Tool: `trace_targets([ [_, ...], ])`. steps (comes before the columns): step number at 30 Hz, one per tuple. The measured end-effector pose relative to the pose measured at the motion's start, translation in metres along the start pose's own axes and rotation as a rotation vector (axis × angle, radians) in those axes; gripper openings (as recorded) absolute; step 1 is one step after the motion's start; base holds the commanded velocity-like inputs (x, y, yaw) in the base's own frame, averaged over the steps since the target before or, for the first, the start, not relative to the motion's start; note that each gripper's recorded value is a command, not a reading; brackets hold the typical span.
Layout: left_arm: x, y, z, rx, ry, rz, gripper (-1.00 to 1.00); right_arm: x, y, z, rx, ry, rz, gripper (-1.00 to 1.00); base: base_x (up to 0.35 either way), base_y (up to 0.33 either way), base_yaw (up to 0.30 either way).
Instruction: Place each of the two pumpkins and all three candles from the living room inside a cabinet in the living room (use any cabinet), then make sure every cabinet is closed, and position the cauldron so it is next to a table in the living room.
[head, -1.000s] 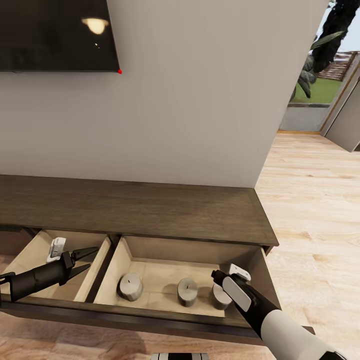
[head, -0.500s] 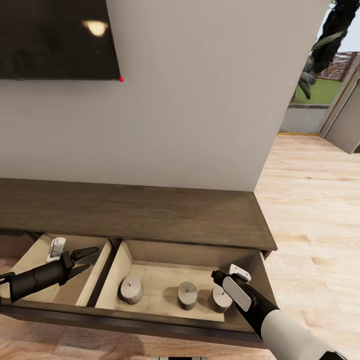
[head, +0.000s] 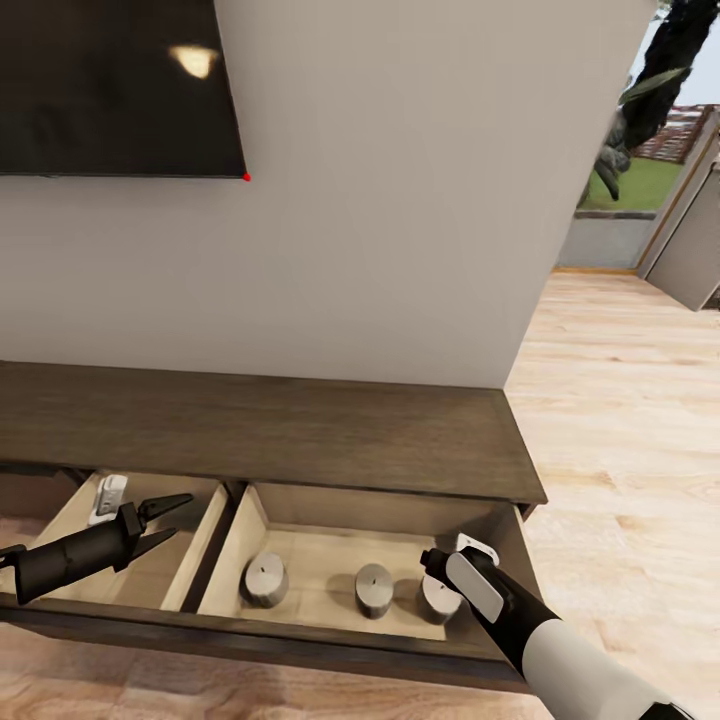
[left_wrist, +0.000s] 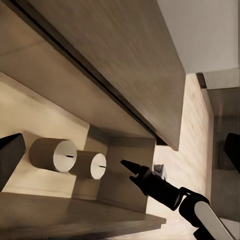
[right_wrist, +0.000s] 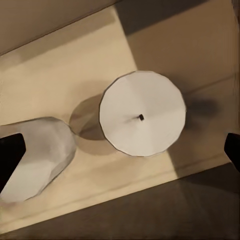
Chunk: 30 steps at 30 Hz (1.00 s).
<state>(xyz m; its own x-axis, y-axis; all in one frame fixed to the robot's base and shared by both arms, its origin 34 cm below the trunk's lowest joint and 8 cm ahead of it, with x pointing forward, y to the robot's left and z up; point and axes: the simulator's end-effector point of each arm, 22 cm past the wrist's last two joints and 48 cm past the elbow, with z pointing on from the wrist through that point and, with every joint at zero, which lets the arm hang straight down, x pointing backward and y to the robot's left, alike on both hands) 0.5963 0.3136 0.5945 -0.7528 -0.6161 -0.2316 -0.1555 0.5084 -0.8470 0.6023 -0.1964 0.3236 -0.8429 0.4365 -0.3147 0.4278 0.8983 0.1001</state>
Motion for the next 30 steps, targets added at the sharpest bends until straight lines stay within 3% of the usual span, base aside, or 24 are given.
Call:
trace_targets([
  [16, -0.014, -0.03, -0.012, 0.0, 0.0, -0.003, 1.0, -0.017, 0.009, -0.03, -0.009, 0.004, 0.006, 1.0, -0.148, 0.015, 0.0],
  [30, -0.025, -0.056, -0.022, 0.001, 0.0, -0.003, 1.0, -0.031, 0.014, -0.056, -0.009, 0.004, 0.006, 1.0, -0.013, 0.003, 0.0],
])
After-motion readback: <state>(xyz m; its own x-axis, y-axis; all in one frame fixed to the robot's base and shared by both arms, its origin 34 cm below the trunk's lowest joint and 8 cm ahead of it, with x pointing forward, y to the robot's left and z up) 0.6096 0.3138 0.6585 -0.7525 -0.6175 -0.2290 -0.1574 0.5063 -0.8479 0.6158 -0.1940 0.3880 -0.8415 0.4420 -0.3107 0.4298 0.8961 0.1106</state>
